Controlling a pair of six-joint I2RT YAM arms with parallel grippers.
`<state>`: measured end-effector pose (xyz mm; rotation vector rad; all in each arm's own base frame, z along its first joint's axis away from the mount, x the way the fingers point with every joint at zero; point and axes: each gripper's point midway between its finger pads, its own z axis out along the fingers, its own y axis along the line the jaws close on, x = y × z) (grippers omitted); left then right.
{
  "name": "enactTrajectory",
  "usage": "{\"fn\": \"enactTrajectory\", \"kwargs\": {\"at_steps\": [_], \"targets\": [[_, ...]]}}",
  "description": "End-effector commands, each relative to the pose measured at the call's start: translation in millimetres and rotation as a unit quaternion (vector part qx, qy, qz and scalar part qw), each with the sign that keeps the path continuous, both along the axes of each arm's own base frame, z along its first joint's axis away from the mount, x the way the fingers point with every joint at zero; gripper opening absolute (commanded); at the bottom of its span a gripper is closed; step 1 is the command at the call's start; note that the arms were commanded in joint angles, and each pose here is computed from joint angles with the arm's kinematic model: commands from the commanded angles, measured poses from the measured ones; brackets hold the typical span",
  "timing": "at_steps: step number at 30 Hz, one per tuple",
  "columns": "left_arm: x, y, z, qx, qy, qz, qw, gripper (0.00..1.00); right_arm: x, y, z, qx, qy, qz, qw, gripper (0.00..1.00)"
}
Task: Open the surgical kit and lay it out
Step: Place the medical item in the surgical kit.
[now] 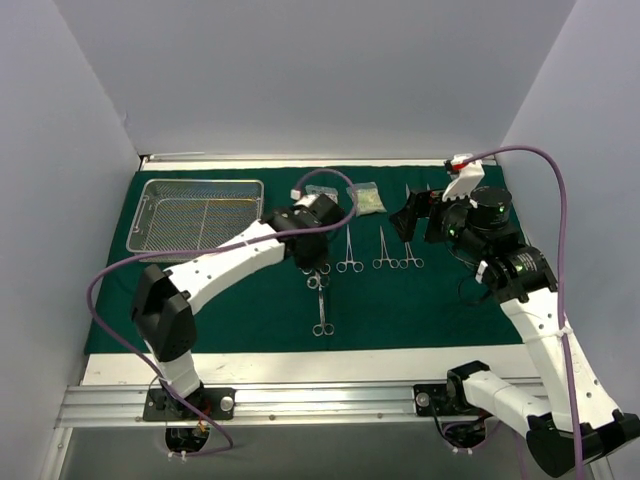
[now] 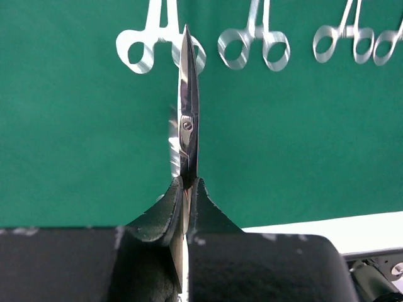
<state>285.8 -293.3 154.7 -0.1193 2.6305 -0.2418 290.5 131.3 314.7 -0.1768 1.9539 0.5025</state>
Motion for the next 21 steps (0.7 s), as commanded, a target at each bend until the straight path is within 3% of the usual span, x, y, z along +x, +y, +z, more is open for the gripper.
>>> {"fn": "enactTrajectory", "kwargs": {"at_steps": [1,7,13,21], "targets": [[-15.1,-26.5,-16.3,-0.003,0.011,0.052,0.999,0.02,-4.2,-4.0,-5.9,-0.001,0.006,-0.015,1.0,0.95],[-37.9,-70.0,-42.1,0.022,0.031,0.039,0.999,0.02,-5.5,-12.9,-15.1,-0.01,0.015,-0.036,0.999,0.95],[-59.9,-78.8,-74.1,0.06,0.072,0.041,0.995,0.02,-4.3,-17.6,-21.0,-0.023,0.02,-0.043,0.999,0.95],[-61.9,-77.4,-63.6,0.053,0.06,0.041,0.996,0.05,-5.5,-19.9,-33.4,-0.034,0.036,-0.045,0.998,0.95]]}}
